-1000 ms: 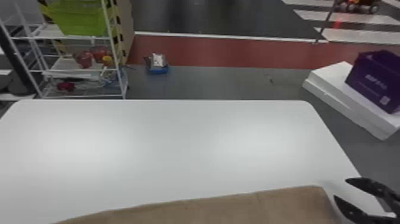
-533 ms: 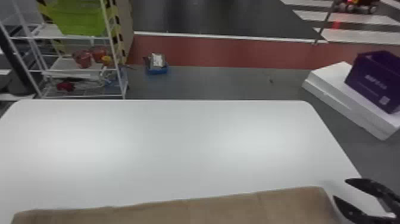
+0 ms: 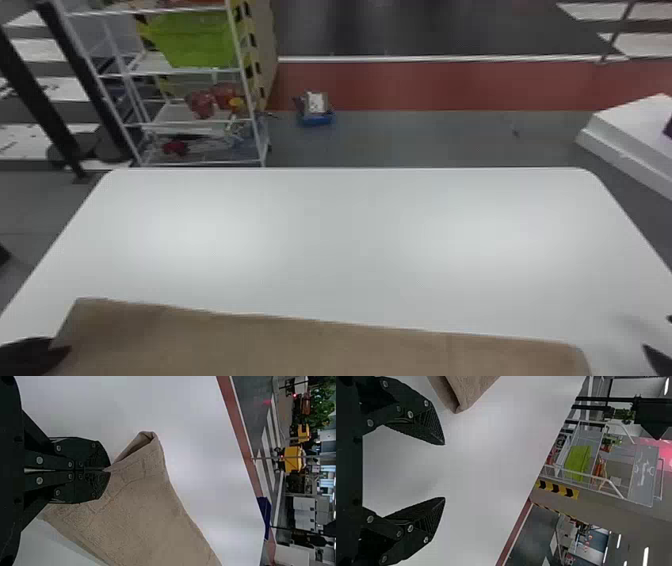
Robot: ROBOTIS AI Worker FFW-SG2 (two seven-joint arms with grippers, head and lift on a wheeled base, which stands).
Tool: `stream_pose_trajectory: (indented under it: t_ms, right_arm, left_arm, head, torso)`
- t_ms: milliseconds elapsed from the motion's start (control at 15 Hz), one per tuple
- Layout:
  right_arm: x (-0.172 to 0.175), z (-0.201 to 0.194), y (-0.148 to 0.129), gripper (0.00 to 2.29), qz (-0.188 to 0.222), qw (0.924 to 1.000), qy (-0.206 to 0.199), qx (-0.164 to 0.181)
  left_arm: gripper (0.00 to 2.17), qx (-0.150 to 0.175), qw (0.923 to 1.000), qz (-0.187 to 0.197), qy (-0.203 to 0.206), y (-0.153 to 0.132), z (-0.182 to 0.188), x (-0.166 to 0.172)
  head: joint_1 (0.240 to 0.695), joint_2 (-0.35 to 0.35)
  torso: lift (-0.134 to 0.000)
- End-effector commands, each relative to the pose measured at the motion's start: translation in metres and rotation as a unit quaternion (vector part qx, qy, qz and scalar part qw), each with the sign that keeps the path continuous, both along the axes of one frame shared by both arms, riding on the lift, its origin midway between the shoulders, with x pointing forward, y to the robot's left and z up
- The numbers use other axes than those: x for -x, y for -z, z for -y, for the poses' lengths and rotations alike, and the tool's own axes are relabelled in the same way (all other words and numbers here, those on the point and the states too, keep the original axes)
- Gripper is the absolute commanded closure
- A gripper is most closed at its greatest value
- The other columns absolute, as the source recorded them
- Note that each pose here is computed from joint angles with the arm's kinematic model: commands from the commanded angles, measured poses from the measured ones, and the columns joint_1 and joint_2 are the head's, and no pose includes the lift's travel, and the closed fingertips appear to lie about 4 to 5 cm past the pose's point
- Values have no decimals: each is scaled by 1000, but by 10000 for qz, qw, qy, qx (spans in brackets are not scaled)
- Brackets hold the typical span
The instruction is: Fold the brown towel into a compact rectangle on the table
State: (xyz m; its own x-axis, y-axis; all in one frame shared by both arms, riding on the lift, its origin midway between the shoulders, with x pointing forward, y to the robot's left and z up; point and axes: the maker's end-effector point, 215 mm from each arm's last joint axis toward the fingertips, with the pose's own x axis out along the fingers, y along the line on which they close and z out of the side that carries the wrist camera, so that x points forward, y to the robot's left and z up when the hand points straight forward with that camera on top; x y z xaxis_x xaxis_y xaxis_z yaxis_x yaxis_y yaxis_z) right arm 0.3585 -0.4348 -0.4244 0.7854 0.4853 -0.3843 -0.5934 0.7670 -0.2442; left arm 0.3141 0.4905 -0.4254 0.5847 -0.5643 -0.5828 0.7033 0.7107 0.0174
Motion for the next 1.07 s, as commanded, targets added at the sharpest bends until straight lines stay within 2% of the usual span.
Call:
stream_pose_trajectory:
  t_ms: [0,67,200,267,400,467,533,600,733,800,867,1000]
  right_arm:
    - [0,-2,0,461,37,10000,-31,20]
    - [0,-2,-1,461,52,10000,-31,29]
    - [1,-1,1,461,29,10000,-23,34]
    - [2,0,2,461,24,10000,-16,35]
    - [2,0,1,461,36,10000,-23,42]
    - [2,-1,2,461,37,10000,-23,41]
    - [2,-1,3,461,53,10000,-23,47]
    - [2,-3,3,461,72,10000,-46,44]
    - [2,-9,5,461,126,9999,-102,48]
    - [2,-11,6,461,132,9998,-112,45]
    - [1,-13,6,461,137,9998,-139,43]
    - [2,-14,7,461,127,9998,-146,40]
  left_arm:
    - [2138,-46,9998,-76,-151,-4,-30,-12]
    - [2138,4,9996,-84,-271,-7,-37,-13]
    - [2138,434,9967,-217,-654,-20,-31,-12]
    - [2138,654,9942,-279,-805,-28,-20,-10]
    - [2138,1038,9906,-228,-859,-50,22,-6]
    - [2138,1363,9858,-332,-920,-60,49,-3]
    - [2138,1679,9798,-509,-961,-67,79,-1]
    - [2138,1954,9743,-667,-902,-72,111,-1]
    - [2138,2305,9667,-908,-649,-75,166,-1]
    - [2138,2445,9622,-1071,-532,-75,192,-1]
    - [2138,2529,9597,-1142,-445,-75,209,-1]
    - [2138,2524,9592,-1252,-218,-73,237,2]
  head:
    - [695,91]
    - [695,110]
    - [695,152]
    - [695,159]
    - [695,147]
    - [695,131]
    - [695,109]
    - [695,47]
    - [695,-36]
    - [695,-73]
    - [695,-154]
    - [695,-218]
  torso:
    - [-123]
    - [-123]
    - [-123]
    - [-123]
    - [-123]
    - [-123]
    - [-123]
    - [-123]
    - [-123]
    - [-123]
    - [-123]
    - [-123]
